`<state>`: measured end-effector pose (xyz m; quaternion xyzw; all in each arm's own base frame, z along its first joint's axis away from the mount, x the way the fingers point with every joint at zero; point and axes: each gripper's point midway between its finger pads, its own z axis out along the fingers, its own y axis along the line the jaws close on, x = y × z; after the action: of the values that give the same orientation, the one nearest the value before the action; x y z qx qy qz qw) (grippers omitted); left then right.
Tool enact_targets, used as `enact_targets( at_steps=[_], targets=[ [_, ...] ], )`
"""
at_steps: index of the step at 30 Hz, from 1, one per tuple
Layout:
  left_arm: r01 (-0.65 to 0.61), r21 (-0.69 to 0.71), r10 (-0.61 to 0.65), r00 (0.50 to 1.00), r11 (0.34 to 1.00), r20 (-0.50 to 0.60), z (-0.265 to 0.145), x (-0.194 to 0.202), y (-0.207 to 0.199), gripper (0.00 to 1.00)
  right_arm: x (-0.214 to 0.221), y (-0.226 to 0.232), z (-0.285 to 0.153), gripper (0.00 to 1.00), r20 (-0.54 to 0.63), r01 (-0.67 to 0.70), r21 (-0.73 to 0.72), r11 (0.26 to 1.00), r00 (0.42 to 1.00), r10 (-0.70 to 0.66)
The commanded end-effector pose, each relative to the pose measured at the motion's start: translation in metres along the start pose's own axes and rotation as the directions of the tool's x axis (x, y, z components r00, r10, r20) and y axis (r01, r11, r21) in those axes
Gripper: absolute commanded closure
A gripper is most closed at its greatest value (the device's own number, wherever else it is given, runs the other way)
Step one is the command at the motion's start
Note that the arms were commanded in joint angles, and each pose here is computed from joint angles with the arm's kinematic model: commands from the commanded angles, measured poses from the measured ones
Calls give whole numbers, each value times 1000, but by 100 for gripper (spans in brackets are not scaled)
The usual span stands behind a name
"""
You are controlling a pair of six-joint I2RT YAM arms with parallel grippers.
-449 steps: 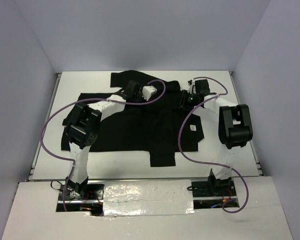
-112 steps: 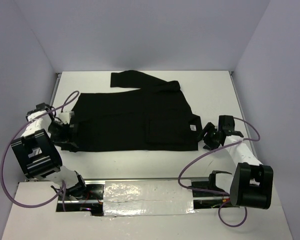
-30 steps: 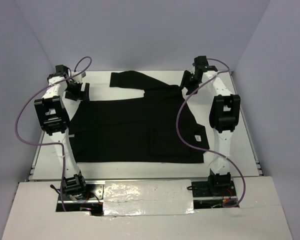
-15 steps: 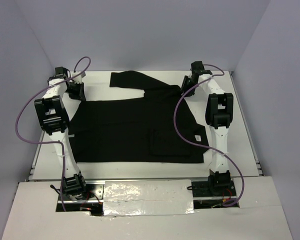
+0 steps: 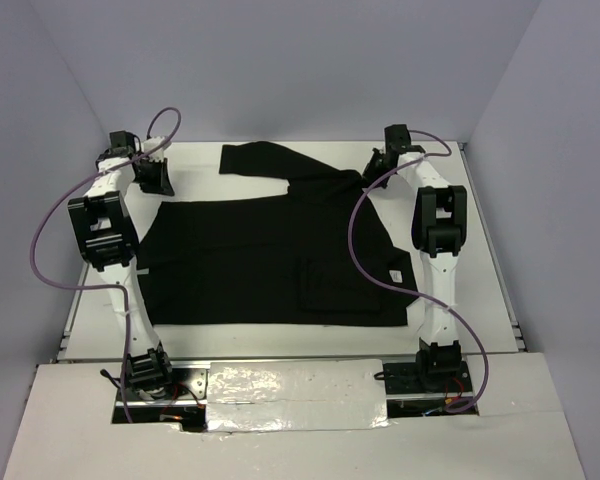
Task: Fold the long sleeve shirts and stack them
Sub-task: Fold the shirt
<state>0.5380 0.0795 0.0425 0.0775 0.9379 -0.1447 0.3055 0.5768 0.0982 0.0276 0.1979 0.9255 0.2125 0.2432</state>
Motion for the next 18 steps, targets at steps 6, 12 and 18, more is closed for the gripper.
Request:
enact_targets(
  at_steps=[6, 12, 18],
  targets=[
    [-56, -118, 86, 961, 991, 263, -57, -85, 3, 100, -39, 26, -28, 100, 125, 9, -89, 996, 992, 2],
    [-91, -90, 96, 994, 992, 47, -46, -37, 11, 40, -30, 28, -30, 95, 98, 15, -100, 995, 995, -5],
    [-49, -166, 26, 990, 985, -140, -32, 25, 32, 29, -23, 24, -37, 80, 89, 53, -66, 996, 995, -47]
  ],
)
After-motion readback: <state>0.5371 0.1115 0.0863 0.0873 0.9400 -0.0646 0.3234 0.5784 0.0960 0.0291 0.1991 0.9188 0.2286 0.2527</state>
